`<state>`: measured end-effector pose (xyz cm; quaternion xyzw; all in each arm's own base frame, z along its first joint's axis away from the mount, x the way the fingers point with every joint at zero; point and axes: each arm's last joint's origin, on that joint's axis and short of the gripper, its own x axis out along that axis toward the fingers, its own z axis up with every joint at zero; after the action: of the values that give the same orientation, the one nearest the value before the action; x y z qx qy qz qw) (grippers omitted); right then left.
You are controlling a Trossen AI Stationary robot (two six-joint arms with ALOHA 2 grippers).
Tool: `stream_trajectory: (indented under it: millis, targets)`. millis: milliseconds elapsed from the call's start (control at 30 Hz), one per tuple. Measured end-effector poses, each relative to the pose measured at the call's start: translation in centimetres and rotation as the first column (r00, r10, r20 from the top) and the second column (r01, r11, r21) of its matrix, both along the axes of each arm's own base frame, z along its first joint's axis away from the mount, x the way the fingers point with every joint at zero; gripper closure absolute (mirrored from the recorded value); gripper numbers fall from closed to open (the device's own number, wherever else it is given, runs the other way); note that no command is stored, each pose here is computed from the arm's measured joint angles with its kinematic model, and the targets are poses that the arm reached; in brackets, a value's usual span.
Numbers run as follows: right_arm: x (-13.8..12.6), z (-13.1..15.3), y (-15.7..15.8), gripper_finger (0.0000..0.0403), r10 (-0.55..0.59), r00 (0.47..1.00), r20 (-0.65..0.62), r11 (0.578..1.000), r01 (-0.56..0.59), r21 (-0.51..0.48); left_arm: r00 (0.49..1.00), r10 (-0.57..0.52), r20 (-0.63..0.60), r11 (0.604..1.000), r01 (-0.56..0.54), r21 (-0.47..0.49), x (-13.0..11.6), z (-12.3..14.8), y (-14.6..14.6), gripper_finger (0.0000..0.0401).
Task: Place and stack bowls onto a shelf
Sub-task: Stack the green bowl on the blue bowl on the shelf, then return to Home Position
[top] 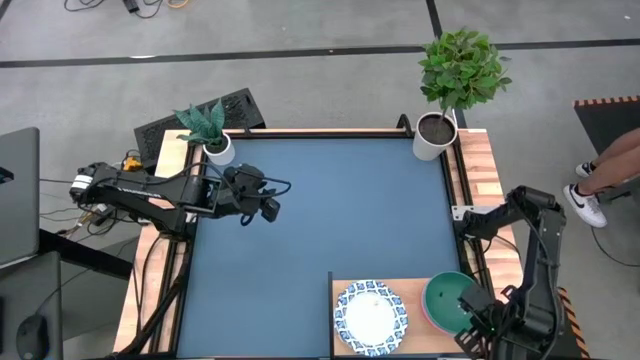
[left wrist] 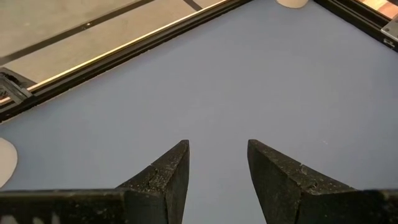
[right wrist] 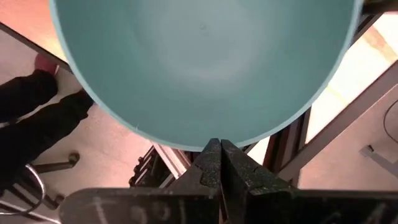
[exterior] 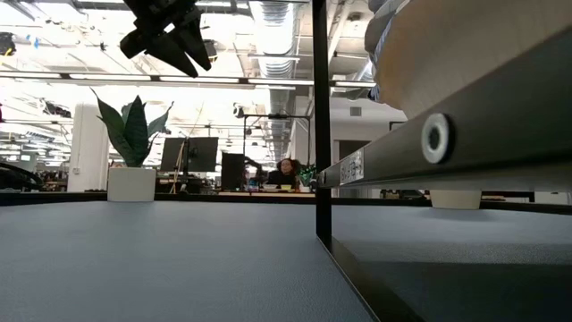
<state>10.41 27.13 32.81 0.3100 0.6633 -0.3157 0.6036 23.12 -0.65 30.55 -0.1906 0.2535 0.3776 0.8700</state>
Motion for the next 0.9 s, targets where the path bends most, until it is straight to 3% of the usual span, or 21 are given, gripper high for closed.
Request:
stream_trajectory:
  millis: [100, 200, 267, 367, 533, 633, 700, 800, 900]
  targets:
    - [0.0, 0.8, -0.4, 0.0378, -0.001, 1.0, 0.031, 1.0, 0.001, 0.015, 1.0, 0.007, -0.001, 1.0, -0.007, 0.0, 0.0, 0.0, 0.2, 0.0254]
    - [0.4, 1.2, -0.7, 0.0377, -0.002, 0.983, 0.185, 1.0, 0.007, -0.027, 1.0, 0.009, -0.003, 1.0, -0.009, 0.008, 0.0, 0.0, 0.4, 0.0254]
    - [1.0, 1.4, -1.0, 0.0376, 0.021, 0.93, 0.367, 0.995, 0.018, -0.103, 1.0, 0.009, 0.007, 1.0, -0.009, 0.002, 0.1, 0.1, 0.5, 0.0254]
    - [2.6, 1.9, -1.8, 0.0376, 0.135, 0.801, 0.583, 0.967, 0.02, -0.252, 1.0, -0.007, 0.031, 1.0, 0.008, -0.016, 0.3, 0.2, 0.4, 0.0254]
    - [5.0, 4.9, -6.3, 0.0375, 0.367, 0.658, 0.658, 0.875, -0.003, -0.485, 0.978, -0.129, 0.165, 0.99, 0.135, -0.026, 0.8, 1.8, 0.1, 0.0254]
    - [5.2, 7.5, -10.2, 0.0375, 0.501, 0.586, 0.637, 0.775, 0.024, -0.632, 0.929, -0.232, 0.289, 0.972, 0.236, 0.023, 1.0, 3.5, 0.0, 0.0254]
    - [4.9, 9.2, -12.9, 0.0375, 0.513, 0.556, 0.655, 0.742, 0.098, -0.664, 0.885, -0.288, 0.366, 0.956, 0.289, 0.055, 0.8, 4.7, -0.2, 0.0254]
    - [3.9, 11.1, -16.2, 0.0374, 0.435, 0.534, 0.725, 0.782, 0.176, -0.598, 0.82, -0.327, 0.47, 0.941, 0.329, 0.079, 0.1, 6.3, -0.3, 0.0254]
    - [2.7, 12.1, -18.6, 0.0374, 0.345, 0.526, 0.777, 0.837, 0.203, -0.509, 0.795, -0.327, 0.51, 0.938, 0.337, 0.075, -0.7, 7.0, -0.4, 0.0254]
